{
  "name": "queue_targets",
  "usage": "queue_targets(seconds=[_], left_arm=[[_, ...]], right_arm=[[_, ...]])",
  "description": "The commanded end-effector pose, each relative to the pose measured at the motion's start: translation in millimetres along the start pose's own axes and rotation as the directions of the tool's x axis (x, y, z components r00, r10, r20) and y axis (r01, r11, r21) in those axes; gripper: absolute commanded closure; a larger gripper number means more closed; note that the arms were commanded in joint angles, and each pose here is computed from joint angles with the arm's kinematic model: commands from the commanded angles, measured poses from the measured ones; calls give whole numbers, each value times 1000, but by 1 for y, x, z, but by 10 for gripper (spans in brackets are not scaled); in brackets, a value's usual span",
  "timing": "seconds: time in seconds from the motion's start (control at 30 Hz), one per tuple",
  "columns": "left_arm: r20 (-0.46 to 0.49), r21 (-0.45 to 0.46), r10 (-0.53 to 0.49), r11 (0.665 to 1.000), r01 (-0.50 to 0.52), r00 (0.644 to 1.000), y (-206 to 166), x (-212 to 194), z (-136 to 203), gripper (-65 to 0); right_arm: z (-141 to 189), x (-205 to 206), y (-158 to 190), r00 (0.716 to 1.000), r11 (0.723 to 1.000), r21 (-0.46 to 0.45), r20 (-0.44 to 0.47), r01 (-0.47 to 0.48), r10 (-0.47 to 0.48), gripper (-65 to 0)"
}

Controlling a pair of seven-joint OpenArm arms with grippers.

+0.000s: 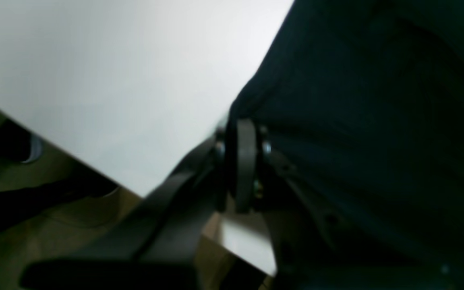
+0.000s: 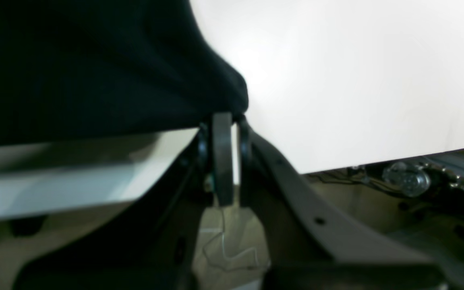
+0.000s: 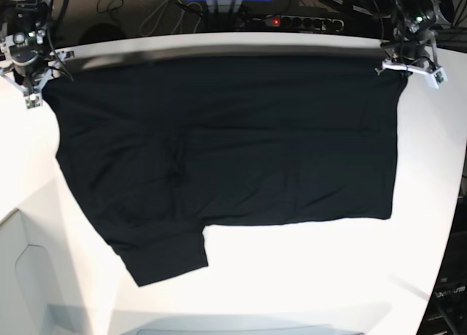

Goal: Fold the T-shirt properly
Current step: 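Drag the shirt back toward the robot and lay it flat, releasing, then lower both grippers onto the hem corners of the shirt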

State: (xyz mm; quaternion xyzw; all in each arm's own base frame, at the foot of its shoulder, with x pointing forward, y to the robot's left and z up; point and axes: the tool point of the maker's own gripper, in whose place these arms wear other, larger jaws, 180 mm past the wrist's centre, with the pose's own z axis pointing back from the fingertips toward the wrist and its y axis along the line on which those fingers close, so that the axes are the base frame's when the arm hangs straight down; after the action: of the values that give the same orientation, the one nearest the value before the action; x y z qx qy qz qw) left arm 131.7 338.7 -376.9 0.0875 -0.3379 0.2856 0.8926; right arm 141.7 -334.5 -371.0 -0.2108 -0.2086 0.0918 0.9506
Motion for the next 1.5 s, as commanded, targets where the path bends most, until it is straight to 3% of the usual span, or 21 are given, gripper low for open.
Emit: queue_targets(seconds=[0.0, 0.33, 0.67, 0.77, 0.83, 1.0, 1.1, 1.23, 1.47], left_arm=[[45, 20, -20, 1000, 19, 999, 7, 14, 4, 0], [35, 26, -16, 1000, 15, 999, 10, 11, 2, 0], [14, 27, -20, 999, 19, 1000, 10, 7, 2, -3], [-55, 24, -17, 1000, 18, 998, 9, -4, 2, -46], [-63, 31, -12, 999, 14, 998, 12, -3, 4, -99], [-43, 78, 20, 997, -16, 999, 30, 3, 9, -319], [-20, 103, 33, 994, -31, 999, 40, 9, 13, -397], [24, 122, 30, 992, -33, 999, 47, 23, 19, -412], [216, 92, 44, 994, -65, 975, 31, 86, 34, -415]], right_arm=[[4, 0, -9, 1000, 999, -32, 5, -24, 24, 0], [9, -35, 15, 997, 1000, 19, -74, -1, 3, 0], [9, -38, 25, 996, 999, 35, -78, 33, -31, 0], [9, -37, 24, 997, 999, 32, -76, 32, -29, 0], [9, -37, 24, 997, 999, 32, -76, 32, -29, -36], [9, -36, 22, 997, 999, 28, -74, 31, -29, -227], [8, -25, 18, 998, 999, 17, -47, 39, -38, -309], [9, -7, -3, 997, 996, -39, 6, 83, -83, -327], [9, 64, -25, 973, 985, -75, 182, 157, -141, -332]])
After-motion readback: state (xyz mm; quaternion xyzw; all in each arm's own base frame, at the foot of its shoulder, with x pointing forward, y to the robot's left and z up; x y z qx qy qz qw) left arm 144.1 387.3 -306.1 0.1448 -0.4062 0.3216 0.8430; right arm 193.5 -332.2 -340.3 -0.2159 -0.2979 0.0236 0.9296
